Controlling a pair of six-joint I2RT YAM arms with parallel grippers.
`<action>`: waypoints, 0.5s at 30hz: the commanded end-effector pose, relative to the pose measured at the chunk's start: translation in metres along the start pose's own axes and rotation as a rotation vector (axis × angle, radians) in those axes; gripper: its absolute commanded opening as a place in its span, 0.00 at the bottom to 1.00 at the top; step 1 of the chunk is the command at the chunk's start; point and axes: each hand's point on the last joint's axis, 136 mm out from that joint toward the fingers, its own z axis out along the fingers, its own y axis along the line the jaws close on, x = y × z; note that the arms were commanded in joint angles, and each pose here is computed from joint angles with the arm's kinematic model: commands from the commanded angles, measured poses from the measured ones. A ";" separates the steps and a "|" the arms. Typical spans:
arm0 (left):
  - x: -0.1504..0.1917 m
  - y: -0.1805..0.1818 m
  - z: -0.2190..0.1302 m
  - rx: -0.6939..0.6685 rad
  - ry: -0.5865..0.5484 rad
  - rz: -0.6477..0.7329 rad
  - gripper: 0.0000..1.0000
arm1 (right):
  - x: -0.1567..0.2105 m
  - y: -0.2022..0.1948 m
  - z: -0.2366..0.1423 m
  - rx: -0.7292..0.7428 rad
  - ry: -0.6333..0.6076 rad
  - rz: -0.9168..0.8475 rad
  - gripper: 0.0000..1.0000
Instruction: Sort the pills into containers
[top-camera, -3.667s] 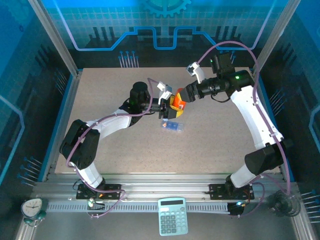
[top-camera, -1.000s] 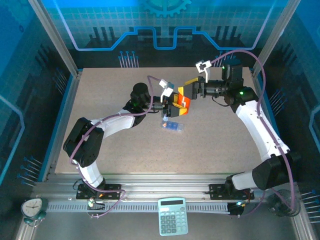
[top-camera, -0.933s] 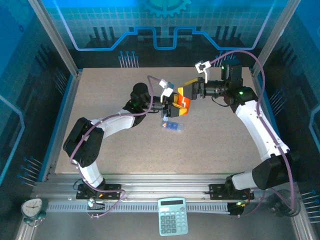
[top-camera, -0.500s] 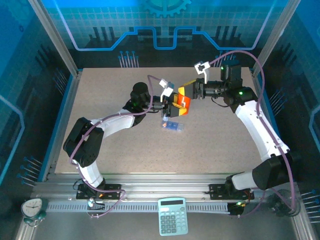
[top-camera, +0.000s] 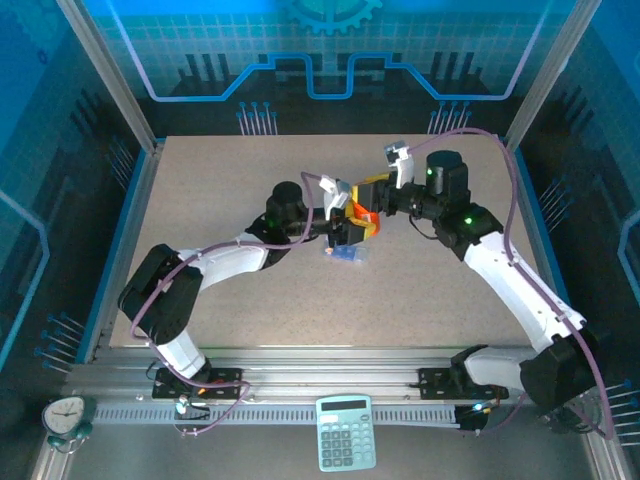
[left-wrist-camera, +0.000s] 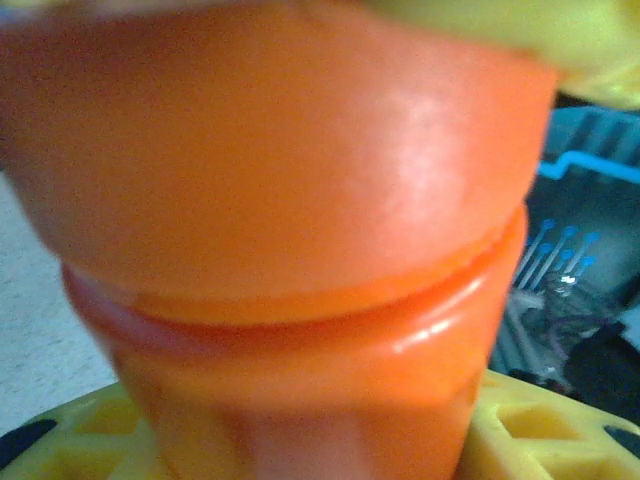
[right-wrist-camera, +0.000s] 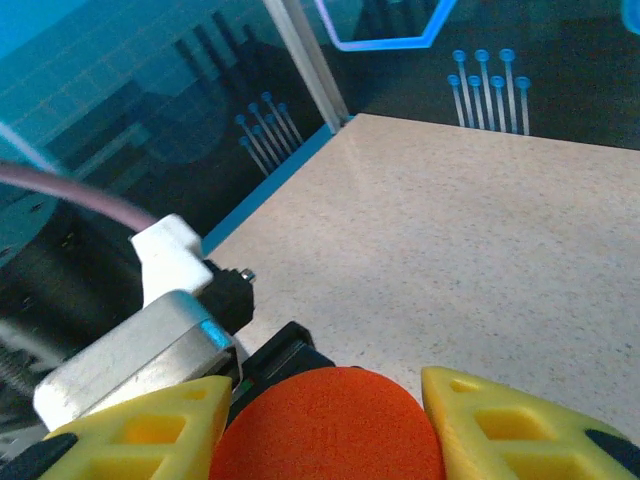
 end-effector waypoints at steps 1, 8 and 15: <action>-0.070 -0.012 -0.006 -0.096 -0.195 0.271 0.00 | 0.030 -0.027 0.010 0.144 0.041 0.139 0.24; -0.063 -0.012 -0.001 -0.062 -0.171 0.250 0.00 | 0.008 -0.028 -0.002 0.139 0.019 0.132 0.29; -0.057 -0.007 -0.001 -0.043 -0.125 0.242 0.00 | -0.036 -0.025 -0.039 0.061 -0.080 0.158 0.67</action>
